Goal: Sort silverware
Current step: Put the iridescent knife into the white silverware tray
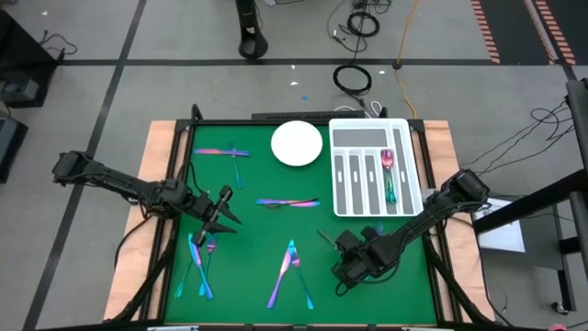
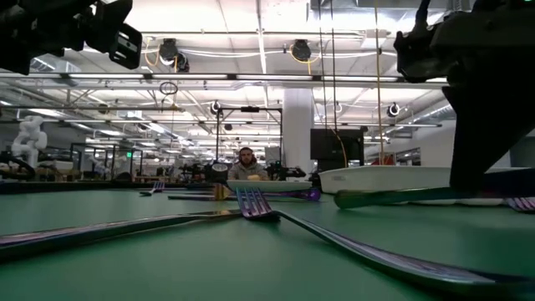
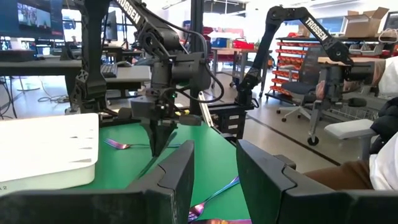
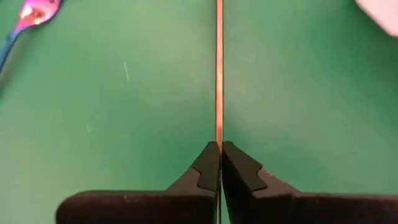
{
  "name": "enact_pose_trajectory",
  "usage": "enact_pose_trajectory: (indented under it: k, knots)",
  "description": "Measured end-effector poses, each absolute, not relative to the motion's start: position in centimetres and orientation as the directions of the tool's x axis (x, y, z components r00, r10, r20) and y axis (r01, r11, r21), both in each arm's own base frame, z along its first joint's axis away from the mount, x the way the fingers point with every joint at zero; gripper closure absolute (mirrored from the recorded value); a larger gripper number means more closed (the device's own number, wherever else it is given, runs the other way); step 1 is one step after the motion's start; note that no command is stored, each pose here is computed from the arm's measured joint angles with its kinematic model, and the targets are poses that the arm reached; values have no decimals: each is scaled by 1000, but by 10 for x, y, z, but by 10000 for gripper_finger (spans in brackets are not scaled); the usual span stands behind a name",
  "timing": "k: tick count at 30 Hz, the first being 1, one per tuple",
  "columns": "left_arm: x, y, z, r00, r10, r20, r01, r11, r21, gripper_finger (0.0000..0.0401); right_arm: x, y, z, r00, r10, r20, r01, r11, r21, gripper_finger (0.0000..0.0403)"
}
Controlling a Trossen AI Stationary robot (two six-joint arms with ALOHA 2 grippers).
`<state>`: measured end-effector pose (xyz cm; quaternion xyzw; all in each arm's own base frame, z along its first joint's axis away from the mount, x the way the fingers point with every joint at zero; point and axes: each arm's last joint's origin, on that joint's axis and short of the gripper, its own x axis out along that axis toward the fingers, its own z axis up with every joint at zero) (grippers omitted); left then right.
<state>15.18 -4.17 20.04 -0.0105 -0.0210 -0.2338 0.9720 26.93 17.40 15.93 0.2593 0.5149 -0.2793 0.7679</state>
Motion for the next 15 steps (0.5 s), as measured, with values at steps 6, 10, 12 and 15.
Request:
enact_pose_trajectory:
  k: [6,10,12,15]
  knots:
    - [162,-41,193,932,-362,10,363,932,-13,280,270,176,151,285,-163,-945,698,711,88,402]
    - [183,-45,186,941,-333,-59,333,943,-9,280,270,176,150,282,-163,-946,696,713,85,402]
    - [197,-49,187,931,-356,-77,356,934,-13,280,270,176,150,282,-162,-946,698,711,86,402]
    - [219,-57,183,910,-392,-131,393,919,-19,280,270,176,150,281,-161,-946,698,710,86,402]
